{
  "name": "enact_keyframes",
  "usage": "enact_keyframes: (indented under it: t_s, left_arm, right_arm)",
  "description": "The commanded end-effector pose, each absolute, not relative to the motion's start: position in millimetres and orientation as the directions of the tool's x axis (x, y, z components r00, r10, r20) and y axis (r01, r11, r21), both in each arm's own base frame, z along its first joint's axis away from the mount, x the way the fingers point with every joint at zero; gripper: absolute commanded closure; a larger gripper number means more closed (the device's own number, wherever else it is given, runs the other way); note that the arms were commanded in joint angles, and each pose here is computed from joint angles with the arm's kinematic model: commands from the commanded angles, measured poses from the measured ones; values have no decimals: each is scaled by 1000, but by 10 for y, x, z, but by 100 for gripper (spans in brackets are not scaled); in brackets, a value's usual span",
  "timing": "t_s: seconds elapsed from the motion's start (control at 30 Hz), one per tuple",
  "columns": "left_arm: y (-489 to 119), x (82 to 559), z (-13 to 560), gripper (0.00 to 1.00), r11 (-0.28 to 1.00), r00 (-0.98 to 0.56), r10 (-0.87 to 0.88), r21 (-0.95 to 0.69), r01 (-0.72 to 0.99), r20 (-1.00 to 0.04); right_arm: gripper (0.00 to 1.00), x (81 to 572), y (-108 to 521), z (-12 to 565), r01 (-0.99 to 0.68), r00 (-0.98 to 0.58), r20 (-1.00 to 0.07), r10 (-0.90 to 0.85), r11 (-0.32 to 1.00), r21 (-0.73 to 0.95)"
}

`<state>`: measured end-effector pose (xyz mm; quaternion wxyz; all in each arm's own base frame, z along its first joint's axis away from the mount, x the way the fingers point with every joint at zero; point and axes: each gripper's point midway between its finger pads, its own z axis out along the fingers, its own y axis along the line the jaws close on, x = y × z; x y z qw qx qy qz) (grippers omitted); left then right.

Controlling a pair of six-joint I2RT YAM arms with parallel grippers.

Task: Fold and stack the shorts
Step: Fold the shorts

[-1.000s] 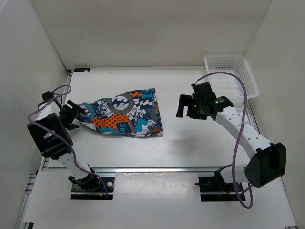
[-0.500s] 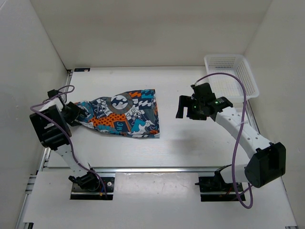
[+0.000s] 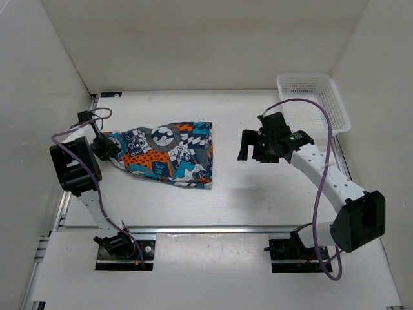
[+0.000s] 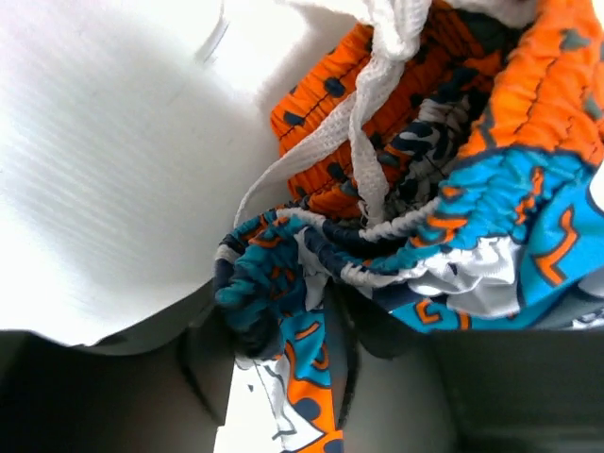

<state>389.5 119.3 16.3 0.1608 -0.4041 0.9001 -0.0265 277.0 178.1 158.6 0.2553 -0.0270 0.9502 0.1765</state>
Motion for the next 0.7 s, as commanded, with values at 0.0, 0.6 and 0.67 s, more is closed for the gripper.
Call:
enact_keyframes:
  t_s: [0.0, 0.6, 0.67]
  left_arm:
    - [1314, 3916, 2, 54, 668, -620, -726, -90, -739, -299]
    - [1278, 3822, 1785, 90, 723, -606, -497, 90, -685, -621]
    - [1122, 3830, 2021, 90, 746, -612, -442, 111, -657, -656]
  right_arm:
    - [0, 2771, 1790, 1565, -155, -870, -492, 27, 932, 326]
    - [0, 2796, 1838, 1558, -163, -874, -485, 24, 926, 340]
    - [0, 2796, 1838, 1558, -163, -874, -485, 24, 926, 340]
